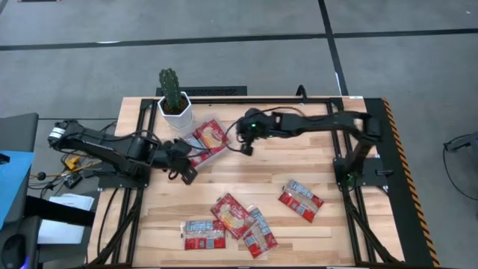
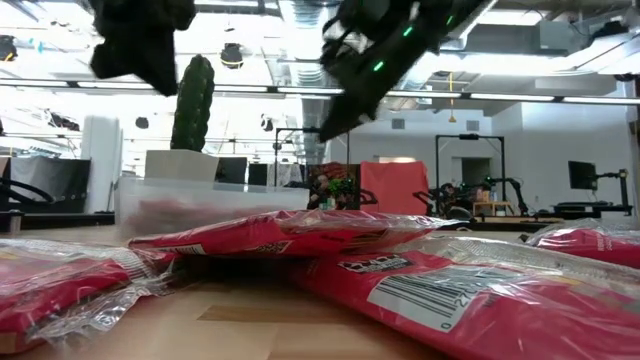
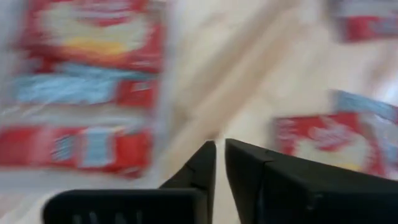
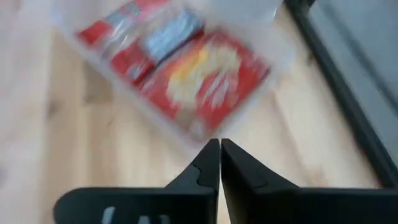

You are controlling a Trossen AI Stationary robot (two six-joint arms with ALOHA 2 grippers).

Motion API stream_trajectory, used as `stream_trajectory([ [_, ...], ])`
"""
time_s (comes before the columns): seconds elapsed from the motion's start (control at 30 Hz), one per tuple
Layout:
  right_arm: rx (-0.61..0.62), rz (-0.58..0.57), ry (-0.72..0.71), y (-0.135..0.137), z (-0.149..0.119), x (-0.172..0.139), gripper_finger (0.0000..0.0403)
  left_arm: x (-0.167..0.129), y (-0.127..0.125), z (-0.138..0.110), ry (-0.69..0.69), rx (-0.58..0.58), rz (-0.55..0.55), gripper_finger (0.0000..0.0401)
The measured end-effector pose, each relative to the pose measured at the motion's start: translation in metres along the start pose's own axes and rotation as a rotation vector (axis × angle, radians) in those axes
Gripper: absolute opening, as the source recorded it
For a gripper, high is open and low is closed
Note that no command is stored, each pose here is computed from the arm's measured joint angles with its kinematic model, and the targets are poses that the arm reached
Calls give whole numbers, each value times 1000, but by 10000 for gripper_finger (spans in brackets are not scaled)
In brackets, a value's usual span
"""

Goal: Sort popcorn bags into baskets
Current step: Put the red popcorn bag into the transparent bin

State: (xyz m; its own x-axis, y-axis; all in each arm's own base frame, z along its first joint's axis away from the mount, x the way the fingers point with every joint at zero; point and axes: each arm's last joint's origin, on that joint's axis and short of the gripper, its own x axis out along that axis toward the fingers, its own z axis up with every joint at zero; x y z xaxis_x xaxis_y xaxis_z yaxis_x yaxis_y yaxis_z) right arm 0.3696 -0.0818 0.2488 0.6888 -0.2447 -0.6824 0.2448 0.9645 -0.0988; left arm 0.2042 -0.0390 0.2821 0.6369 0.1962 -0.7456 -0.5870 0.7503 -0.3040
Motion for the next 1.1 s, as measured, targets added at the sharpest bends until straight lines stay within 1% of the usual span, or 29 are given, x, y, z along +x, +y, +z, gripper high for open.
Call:
stream_trajectory([
  [0.13,49,105,140,12,-8,-48,48,11,-18,-5,39,63,-131,75],
  [0.2,65,150,195,24,-16,-68,51,23,-26,-13,82,65,-186,105],
  [0.27,96,180,225,38,-28,-82,51,40,-30,-24,127,36,-188,134],
  [0.33,139,210,250,54,-45,-94,51,55,-33,-36,154,-17,-177,159],
  [0.43,190,266,242,81,-71,-104,51,76,-36,-53,176,-82,-173,186],
  [0.5,208,301,204,101,-86,-104,51,86,-38,-61,174,-110,-198,196],
  [0.57,230,331,148,120,-97,-102,50,94,-45,-67,171,-126,-256,201],
  [0.63,242,366,101,141,-104,-96,45,103,-50,-74,191,-112,-293,202],
  [0.73,227,382,84,168,-113,-82,34,114,-58,-83,223,-81,-346,199],
  [0.83,225,394,78,192,-114,-68,21,124,-63,-94,249,-66,-360,197],
  [0.97,221,390,108,211,-114,-53,12,131,-62,-104,283,-42,-327,197],
  [1.1,217,387,134,227,-115,-44,19,129,-60,-103,261,-16,-303,197],
])
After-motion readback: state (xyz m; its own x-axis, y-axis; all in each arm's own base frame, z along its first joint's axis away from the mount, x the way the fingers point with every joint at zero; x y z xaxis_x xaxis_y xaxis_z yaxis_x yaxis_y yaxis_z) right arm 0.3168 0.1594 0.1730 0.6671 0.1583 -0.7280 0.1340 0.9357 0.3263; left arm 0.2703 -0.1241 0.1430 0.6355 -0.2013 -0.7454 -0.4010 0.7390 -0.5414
